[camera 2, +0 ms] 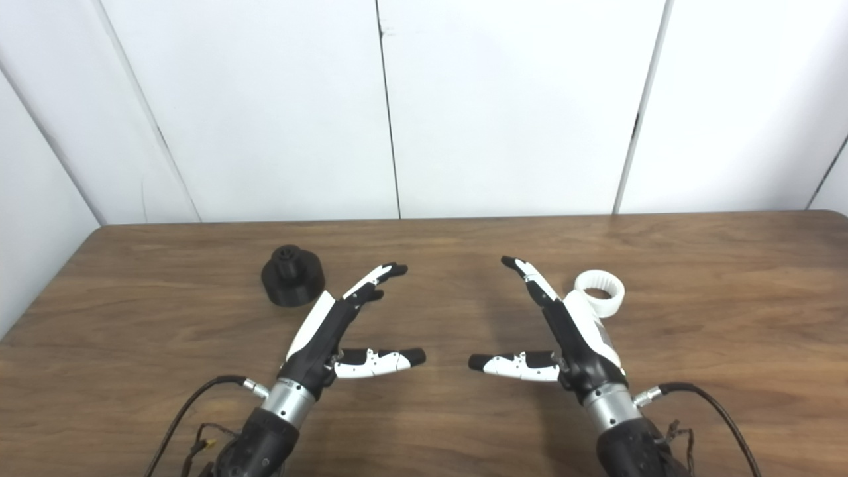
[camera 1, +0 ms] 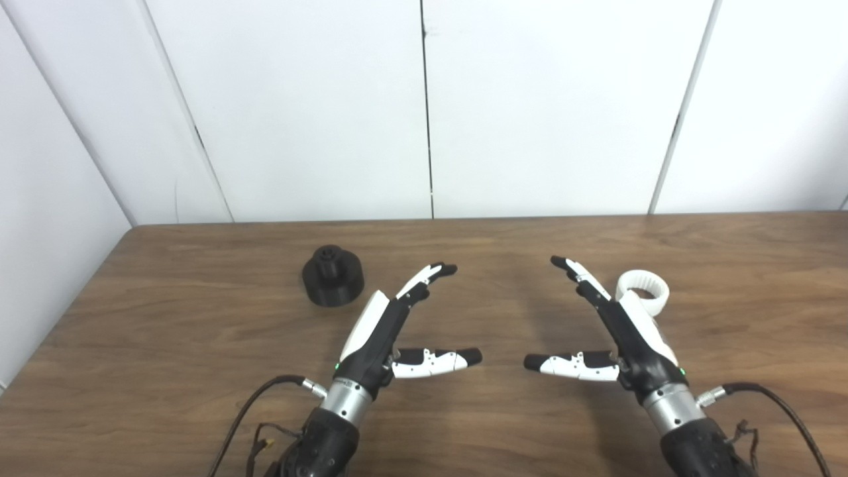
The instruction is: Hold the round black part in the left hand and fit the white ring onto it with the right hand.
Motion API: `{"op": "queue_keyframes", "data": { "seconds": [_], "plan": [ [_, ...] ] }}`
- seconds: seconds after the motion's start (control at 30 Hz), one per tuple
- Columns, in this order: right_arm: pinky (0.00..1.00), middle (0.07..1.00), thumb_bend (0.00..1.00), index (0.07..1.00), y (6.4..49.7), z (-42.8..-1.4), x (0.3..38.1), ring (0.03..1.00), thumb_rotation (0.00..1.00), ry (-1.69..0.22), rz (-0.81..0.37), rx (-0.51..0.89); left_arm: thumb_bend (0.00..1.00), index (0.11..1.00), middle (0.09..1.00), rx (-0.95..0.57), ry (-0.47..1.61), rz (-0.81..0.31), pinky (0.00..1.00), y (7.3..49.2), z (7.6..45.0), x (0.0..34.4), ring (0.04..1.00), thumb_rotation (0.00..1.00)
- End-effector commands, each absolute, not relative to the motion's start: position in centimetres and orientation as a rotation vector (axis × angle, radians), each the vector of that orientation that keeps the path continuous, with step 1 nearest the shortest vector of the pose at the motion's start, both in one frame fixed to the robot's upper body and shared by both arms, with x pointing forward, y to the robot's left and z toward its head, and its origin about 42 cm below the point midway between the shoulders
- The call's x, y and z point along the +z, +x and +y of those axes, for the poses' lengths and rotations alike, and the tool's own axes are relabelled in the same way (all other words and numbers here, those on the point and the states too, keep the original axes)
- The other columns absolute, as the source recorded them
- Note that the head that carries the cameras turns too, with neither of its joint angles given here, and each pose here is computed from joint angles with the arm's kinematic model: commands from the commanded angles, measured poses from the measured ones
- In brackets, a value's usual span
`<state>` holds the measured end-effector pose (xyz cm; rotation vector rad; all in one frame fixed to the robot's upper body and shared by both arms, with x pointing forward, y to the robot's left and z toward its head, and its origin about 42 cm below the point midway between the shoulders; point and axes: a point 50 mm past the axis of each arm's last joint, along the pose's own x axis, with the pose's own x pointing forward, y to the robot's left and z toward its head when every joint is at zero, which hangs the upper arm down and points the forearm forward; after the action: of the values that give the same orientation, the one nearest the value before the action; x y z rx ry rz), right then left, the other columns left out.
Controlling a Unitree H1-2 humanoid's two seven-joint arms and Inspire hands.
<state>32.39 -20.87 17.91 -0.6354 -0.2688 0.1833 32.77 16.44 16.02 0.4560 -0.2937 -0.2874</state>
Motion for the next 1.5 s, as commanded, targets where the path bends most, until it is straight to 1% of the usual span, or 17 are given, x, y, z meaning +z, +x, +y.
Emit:
{"op": "queue_keyframes", "data": {
  "seconds": [0.0,0.37,0.53,0.73,0.77,0.83,0.97,1.07,1.3,1.43,1.47],
  "plan": [
    [0.90,0.958,0.86,0.928,32.9,-20.5,20.1,0.946,0.34,-0.627,-0.373,0.169,0.90,0.875,0.959,-0.269,0.464,-0.383,0.89,33.4,16.3,18.2,0.957,0.34],
    [0.90,0.957,0.87,0.925,32.9,-20.3,19.9,0.943,0.34,-0.629,-0.371,0.168,0.91,0.879,0.958,-0.275,0.462,-0.372,0.89,33.3,16.4,18.3,0.953,0.34],
    [0.90,0.957,0.87,0.922,33.0,-20.3,19.9,0.942,0.35,-0.628,-0.369,0.169,0.90,0.878,0.950,-0.278,0.450,-0.370,0.89,33.3,16.5,18.2,0.948,0.32],
    [0.89,0.952,0.89,0.914,33.1,-21.0,19.8,0.938,0.34,-0.631,-0.375,0.162,0.89,0.882,0.948,-0.280,0.469,-0.374,0.86,33.3,15.6,17.9,0.944,0.35],
    [0.89,0.958,0.89,0.921,33.1,-21.3,19.8,0.943,0.35,-0.633,-0.371,0.163,0.90,0.879,0.944,-0.280,0.472,-0.375,0.84,33.4,15.3,17.9,0.934,0.37],
    [0.88,0.962,0.88,0.925,33.0,-21.7,19.8,0.945,0.35,-0.634,-0.367,0.165,0.91,0.877,0.942,-0.281,0.477,-0.379,0.83,33.5,14.9,17.7,0.929,0.38],
    [0.86,0.966,0.87,0.932,33.1,-22.6,19.6,0.943,0.33,-0.629,-0.369,0.173,0.91,0.875,0.939,-0.278,0.479,-0.398,0.86,33.8,14.4,17.5,0.932,0.38],
    [0.85,0.964,0.87,0.932,33.3,-22.9,19.6,0.942,0.32,-0.628,-0.374,0.177,0.93,0.874,0.934,-0.272,0.492,-0.406,0.89,33.9,14.3,17.5,0.928,0.41],
    [0.84,0.961,0.88,0.927,33.3,-23.0,19.7,0.933,0.32,-0.627,-0.378,0.171,0.90,0.873,0.937,-0.272,0.482,-0.411,0.86,33.8,14.2,17.6,0.932,0.37],
    [0.84,0.961,0.88,0.925,33.3,-23.0,19.7,0.934,0.33,-0.632,-0.381,0.169,0.89,0.873,0.938,-0.253,0.506,-0.426,0.89,33.8,14.4,17.9,0.938,0.36],
    [0.84,0.960,0.88,0.924,33.4,-23.0,19.7,0.932,0.33,-0.633,-0.381,0.169,0.89,0.863,0.929,-0.239,0.528,-0.434,0.84,33.8,14.5,18.1,0.920,0.38]
  ]
}}
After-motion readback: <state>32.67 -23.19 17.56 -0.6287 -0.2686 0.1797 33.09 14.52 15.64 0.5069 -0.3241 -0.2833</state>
